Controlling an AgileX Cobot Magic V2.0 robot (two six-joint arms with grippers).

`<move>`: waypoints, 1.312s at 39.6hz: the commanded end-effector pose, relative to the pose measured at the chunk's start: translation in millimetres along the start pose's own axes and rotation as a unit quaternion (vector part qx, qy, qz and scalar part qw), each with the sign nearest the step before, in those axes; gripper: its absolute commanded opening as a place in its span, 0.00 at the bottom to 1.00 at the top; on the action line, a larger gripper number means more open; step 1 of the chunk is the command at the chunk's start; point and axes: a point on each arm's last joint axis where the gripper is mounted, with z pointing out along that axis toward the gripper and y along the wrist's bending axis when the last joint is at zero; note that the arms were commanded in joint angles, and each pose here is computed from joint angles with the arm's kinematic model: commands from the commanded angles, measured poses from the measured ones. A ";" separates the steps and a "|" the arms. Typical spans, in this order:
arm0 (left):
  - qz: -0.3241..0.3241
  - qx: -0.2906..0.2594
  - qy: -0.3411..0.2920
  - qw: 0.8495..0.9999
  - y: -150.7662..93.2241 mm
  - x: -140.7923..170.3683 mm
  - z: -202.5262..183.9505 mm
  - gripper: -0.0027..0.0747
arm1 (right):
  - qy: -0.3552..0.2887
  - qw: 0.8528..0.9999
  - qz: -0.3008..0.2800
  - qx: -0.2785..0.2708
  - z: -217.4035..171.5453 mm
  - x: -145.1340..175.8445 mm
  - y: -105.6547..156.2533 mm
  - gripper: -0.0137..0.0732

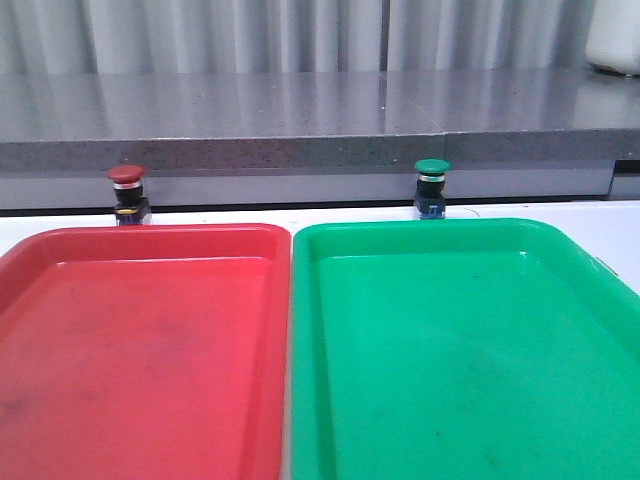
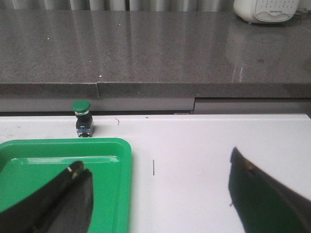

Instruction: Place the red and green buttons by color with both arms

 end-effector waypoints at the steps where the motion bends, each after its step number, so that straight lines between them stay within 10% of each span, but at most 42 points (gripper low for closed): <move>1: 0.002 0.026 -0.031 0.999 -10.8 -27.1 27.6 0.88 | -0.045 0.999 0.001 -0.003 -1.2 -16.4 0.9 0.84; 27: 0.056 0.023 0.288 0.956 -58.8 -37.7 218.8 0.77 | -0.045 0.999 0.001 -0.003 -1.2 -16.4 0.9 0.84; 52: 0.063 0.007 0.377 0.924 -67.4 21.5 323.8 0.76 | -0.045 0.999 0.001 -0.003 -1.2 -16.4 0.9 0.84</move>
